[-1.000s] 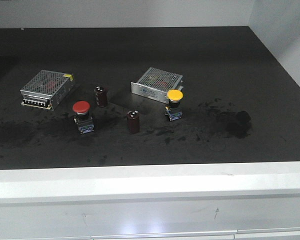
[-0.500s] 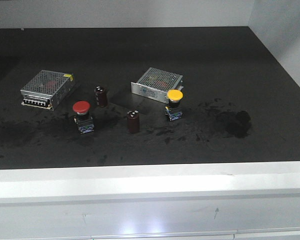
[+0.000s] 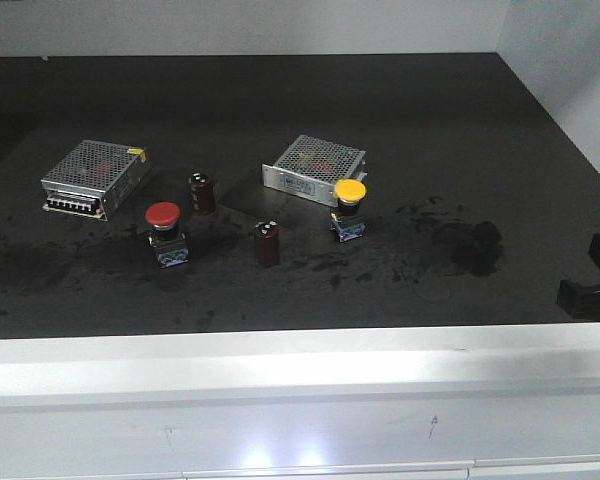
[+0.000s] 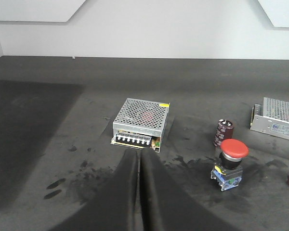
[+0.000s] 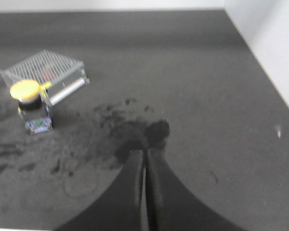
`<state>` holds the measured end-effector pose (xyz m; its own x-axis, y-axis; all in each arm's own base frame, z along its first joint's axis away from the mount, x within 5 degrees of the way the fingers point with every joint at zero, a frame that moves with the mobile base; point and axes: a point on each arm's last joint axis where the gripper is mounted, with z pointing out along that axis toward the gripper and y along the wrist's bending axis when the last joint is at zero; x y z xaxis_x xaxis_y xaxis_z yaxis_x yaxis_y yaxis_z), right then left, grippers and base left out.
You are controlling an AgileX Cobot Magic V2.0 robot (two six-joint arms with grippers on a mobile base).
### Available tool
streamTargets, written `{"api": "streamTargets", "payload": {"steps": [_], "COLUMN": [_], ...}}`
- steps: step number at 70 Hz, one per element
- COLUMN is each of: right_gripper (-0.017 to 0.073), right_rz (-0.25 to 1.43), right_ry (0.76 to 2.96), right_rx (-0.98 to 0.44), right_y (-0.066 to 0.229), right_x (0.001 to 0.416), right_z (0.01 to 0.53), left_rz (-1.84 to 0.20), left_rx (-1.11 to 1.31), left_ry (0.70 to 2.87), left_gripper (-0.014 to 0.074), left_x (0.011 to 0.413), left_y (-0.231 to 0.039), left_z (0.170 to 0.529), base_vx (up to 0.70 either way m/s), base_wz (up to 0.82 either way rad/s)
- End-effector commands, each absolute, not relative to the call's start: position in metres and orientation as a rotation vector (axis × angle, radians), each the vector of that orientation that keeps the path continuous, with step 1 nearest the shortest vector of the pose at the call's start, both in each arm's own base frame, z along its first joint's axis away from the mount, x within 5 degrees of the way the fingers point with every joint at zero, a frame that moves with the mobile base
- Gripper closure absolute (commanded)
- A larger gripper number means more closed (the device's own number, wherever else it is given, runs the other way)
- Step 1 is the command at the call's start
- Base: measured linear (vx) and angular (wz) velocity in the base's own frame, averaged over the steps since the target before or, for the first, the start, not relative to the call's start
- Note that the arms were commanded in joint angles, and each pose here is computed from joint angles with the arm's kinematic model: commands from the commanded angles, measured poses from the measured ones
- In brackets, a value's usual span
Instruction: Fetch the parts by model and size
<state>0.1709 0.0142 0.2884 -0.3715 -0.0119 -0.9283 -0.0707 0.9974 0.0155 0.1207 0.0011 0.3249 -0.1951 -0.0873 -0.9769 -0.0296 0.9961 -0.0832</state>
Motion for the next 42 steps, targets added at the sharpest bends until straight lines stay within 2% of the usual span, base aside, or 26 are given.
{"api": "streamTargets", "payload": {"steps": [1, 11, 19, 26, 34, 42], "right_gripper": [0.0568, 0.0542, 0.0447, 0.0301, 0.0109, -0.0014], "right_rz": [0.043, 0.034, 0.033, 0.033, 0.033, 0.034], "right_ry": [1.857, 1.855, 1.858, 1.857, 1.85, 1.836], "right_rx": [-0.087, -0.097, -0.096, -0.096, -0.098, -0.099], "right_y": [0.0144, 0.0143, 0.0143, 0.0143, 0.0144, 0.0145], "right_x": [0.1753, 0.1754, 0.1753, 0.1754, 0.1755, 0.1758], "right_z": [0.3047, 0.3056, 0.3053, 0.3055, 0.3061, 0.307], "left_rz": [-0.076, -0.075, -0.075, -0.074, -0.073, -0.073], "left_rx": [-0.085, -0.088, -0.088, -0.089, -0.091, -0.09], "left_ry": [1.677, 1.704, 1.711, 1.721, 1.742, 1.736], "left_gripper": [0.0598, 0.0572, 0.0493, 0.0374, 0.0183, 0.0036], "left_x": [0.122, 0.1238, 0.1242, 0.1238, 0.1235, 0.1236], "left_y": [-0.0003, -0.0002, -0.0002, -0.0001, -0.0001, -0.0001], "left_z": [0.3407, 0.3379, 0.3373, 0.3374, 0.3357, 0.336], "base_vx": [0.0, 0.0, 0.0, 0.0, 0.0, 0.0], "base_wz": [0.0, 0.0, 0.0, 0.0, 0.0, 0.0]}}
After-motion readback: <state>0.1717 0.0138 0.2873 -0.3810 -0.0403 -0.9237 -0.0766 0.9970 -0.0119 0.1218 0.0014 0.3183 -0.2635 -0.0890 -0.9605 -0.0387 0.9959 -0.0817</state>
